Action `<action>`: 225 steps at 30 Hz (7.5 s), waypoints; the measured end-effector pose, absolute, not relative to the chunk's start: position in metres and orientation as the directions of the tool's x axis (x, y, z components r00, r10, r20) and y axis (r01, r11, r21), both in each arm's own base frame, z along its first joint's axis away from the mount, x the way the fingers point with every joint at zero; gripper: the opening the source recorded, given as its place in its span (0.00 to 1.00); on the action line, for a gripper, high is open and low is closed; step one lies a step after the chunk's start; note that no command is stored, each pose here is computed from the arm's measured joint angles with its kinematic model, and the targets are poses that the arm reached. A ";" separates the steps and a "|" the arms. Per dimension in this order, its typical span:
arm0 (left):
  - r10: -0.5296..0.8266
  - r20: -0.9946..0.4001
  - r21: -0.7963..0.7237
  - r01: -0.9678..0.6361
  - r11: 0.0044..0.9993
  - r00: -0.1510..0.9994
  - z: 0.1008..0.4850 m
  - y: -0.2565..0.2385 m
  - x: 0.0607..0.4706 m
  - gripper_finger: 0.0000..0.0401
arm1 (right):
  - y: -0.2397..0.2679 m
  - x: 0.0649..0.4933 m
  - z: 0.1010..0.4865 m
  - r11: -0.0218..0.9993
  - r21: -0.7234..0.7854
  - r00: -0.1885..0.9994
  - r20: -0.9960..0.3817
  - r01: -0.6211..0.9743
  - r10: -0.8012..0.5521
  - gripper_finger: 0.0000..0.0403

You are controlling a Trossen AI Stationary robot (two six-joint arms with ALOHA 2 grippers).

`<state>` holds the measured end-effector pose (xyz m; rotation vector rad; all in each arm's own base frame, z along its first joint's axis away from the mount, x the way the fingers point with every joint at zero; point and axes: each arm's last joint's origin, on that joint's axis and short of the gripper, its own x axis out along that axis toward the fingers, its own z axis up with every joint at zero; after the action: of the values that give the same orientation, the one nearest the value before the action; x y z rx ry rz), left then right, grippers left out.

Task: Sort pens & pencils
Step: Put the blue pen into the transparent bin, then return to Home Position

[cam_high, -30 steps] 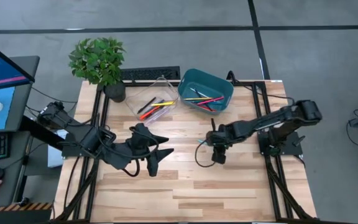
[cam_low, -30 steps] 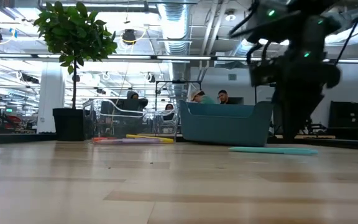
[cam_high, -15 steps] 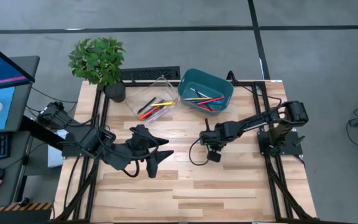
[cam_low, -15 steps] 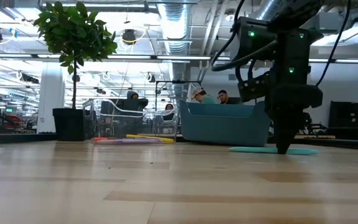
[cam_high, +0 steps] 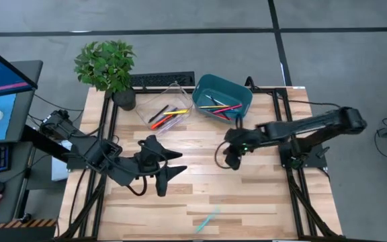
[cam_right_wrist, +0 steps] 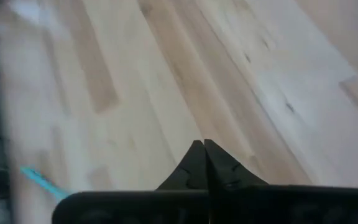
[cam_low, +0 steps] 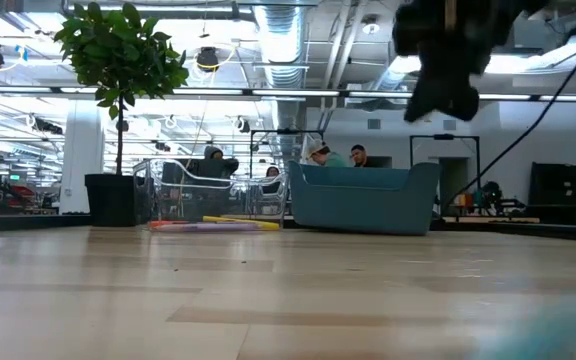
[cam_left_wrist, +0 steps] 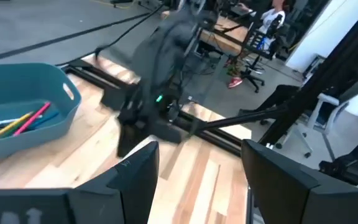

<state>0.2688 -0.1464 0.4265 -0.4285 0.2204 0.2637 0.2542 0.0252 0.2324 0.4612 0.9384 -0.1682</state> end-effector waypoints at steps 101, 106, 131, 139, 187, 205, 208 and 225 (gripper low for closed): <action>0.307 -0.161 -0.330 -0.345 0.879 0.938 0.440 -0.193 0.224 0.55 | 0.061 0.323 0.375 0.992 0.099 0.984 -0.168 0.078 -0.060 0.04; 0.220 0.003 -0.221 -0.214 0.952 0.976 0.468 -0.168 0.255 0.55 | 0.059 0.297 0.413 0.996 0.079 0.998 0.029 0.048 -0.051 0.04; 0.103 0.161 -0.141 -0.081 0.987 0.982 0.484 -0.018 0.311 0.30 | 0.042 0.271 0.441 0.994 -0.097 0.987 0.154 0.054 -0.039 0.06; 0.142 0.175 -0.104 -0.125 0.987 0.974 0.484 -0.018 0.315 0.06 | 0.033 0.272 0.441 0.996 -0.080 0.988 0.153 0.034 -0.021 0.08; 0.264 -0.927 0.011 -0.685 0.729 0.266 0.291 0.154 0.302 0.54 | -0.002 0.178 0.441 0.965 0.041 0.954 -0.166 0.260 -0.250 0.62; 0.297 -0.179 -0.057 -0.312 0.949 0.938 0.513 -0.001 0.158 0.70 | -0.008 0.018 0.449 0.963 0.013 0.938 0.224 0.269 -0.265 0.63; 0.313 -0.087 -0.130 -0.322 0.938 0.946 0.489 -0.012 0.126 0.70 | -0.009 0.006 0.413 0.960 0.076 0.930 0.239 0.269 -0.280 0.63; 0.122 0.091 -0.427 -0.072 0.901 0.988 0.245 -0.047 0.102 0.70 | -0.006 0.073 0.232 0.917 0.313 0.960 0.054 0.246 -0.276 0.63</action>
<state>0.1021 -0.0475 0.2448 -0.4370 -0.1168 0.1003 0.0733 -0.0063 0.2316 0.3096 -0.0978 -0.2690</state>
